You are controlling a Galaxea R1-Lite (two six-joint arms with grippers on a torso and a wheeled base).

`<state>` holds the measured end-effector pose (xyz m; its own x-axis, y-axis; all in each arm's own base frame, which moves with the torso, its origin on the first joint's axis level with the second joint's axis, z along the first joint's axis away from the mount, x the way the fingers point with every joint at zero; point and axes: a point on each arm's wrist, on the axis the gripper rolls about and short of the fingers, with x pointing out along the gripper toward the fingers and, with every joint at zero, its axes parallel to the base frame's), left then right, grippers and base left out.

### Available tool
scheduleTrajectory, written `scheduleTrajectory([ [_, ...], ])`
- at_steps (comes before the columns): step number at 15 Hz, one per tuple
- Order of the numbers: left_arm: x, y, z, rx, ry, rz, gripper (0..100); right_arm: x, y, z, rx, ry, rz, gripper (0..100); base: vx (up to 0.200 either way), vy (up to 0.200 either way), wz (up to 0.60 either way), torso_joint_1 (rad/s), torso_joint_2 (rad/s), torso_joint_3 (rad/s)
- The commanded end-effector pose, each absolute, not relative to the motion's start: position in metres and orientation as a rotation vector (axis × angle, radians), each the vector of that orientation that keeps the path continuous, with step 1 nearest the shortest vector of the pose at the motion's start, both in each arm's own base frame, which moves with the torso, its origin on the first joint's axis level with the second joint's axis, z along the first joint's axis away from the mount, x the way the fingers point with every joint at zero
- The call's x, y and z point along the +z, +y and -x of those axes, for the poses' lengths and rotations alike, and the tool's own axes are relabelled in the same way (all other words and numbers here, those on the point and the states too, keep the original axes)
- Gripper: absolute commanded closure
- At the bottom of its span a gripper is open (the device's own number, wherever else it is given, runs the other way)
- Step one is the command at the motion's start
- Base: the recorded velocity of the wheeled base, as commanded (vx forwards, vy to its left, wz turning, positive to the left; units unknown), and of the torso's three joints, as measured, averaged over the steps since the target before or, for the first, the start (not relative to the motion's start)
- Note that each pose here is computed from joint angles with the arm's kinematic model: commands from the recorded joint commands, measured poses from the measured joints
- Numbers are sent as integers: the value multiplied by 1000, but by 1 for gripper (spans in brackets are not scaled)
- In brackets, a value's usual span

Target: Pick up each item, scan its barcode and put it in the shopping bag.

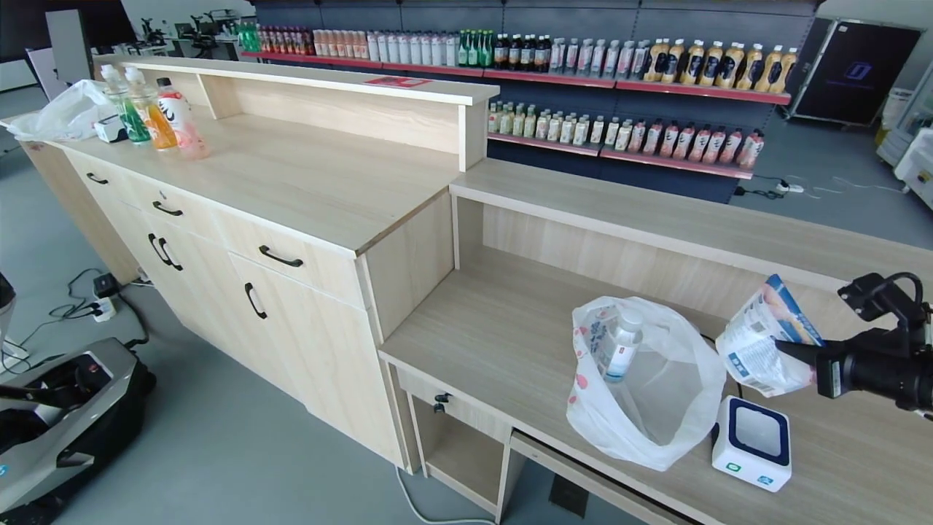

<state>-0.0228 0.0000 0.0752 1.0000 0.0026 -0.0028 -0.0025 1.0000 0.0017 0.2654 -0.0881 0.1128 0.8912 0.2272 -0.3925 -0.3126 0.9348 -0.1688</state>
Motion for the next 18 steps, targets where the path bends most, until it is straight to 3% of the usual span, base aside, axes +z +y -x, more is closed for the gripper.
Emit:
scheduleTrajectory([
  [1, 75, 0, 23, 3, 3, -2, 0, 91, -85, -275, 318, 439, 201, 100, 0, 0, 0, 0, 0, 0],
  [7, 75, 0, 23, 3, 3, -2, 0, 52, -82, -300, 360, 473, 188, 100, 0, 0, 0, 0, 0, 0],
  [18, 75, 0, 23, 3, 3, -2, 0, 43, -80, -336, 371, 441, 143, 100, 0, 0, 0, 0, 0, 0],
])
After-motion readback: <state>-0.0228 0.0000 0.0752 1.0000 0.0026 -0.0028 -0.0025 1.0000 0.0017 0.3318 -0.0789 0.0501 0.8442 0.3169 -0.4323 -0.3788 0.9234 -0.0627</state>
